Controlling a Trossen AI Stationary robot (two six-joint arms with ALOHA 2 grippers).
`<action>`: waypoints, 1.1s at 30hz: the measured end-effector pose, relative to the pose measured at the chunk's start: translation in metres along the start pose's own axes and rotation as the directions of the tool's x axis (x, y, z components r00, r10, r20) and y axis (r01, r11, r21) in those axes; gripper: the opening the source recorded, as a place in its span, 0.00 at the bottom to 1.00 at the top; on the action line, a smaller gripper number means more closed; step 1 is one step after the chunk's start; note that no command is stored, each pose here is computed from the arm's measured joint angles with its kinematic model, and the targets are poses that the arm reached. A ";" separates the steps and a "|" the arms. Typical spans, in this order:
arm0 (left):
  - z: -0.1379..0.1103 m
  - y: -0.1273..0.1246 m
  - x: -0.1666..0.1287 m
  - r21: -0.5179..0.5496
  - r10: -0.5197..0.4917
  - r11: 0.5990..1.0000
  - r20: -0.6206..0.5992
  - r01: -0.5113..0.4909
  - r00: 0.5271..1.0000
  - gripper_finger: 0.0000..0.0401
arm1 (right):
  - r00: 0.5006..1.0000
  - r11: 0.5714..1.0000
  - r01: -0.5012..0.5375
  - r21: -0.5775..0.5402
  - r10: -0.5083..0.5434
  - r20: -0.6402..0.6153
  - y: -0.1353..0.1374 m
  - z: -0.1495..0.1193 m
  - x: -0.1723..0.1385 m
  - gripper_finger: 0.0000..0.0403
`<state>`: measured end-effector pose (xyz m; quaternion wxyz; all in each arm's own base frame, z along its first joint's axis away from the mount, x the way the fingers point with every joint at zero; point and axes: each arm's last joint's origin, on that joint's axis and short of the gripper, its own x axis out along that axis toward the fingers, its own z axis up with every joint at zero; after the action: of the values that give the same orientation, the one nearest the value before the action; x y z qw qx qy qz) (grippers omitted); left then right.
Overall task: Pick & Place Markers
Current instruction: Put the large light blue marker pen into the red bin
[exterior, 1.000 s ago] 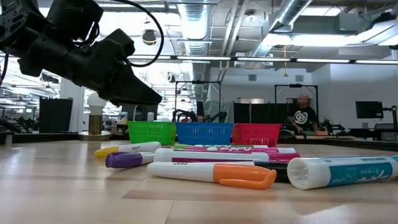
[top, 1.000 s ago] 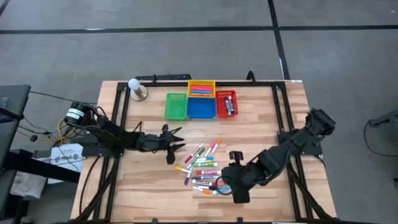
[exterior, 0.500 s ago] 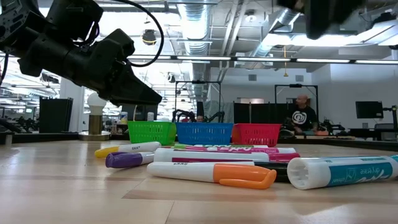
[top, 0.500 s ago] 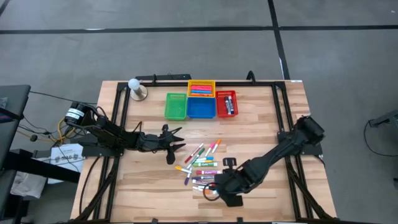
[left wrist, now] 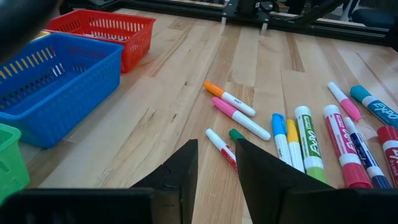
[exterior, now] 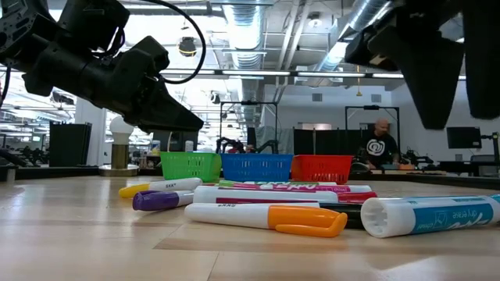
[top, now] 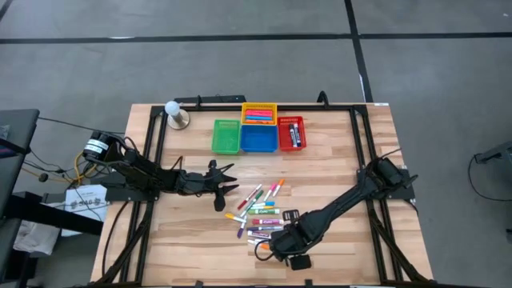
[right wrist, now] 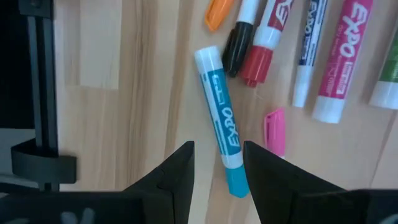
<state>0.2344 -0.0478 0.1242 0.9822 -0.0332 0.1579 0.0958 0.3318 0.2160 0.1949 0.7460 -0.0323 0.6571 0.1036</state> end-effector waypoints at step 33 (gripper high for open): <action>0.007 0.012 0.004 0.011 0.050 0.999 0.047 -0.050 0.998 0.27 | 0.992 0.999 -0.013 0.034 0.008 0.124 0.003 0.010 0.002 0.32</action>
<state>0.2382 -0.0348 0.1286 0.9831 -0.0208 0.1365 0.1201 0.3414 0.2212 0.1943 0.7853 -0.0094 0.6112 0.0978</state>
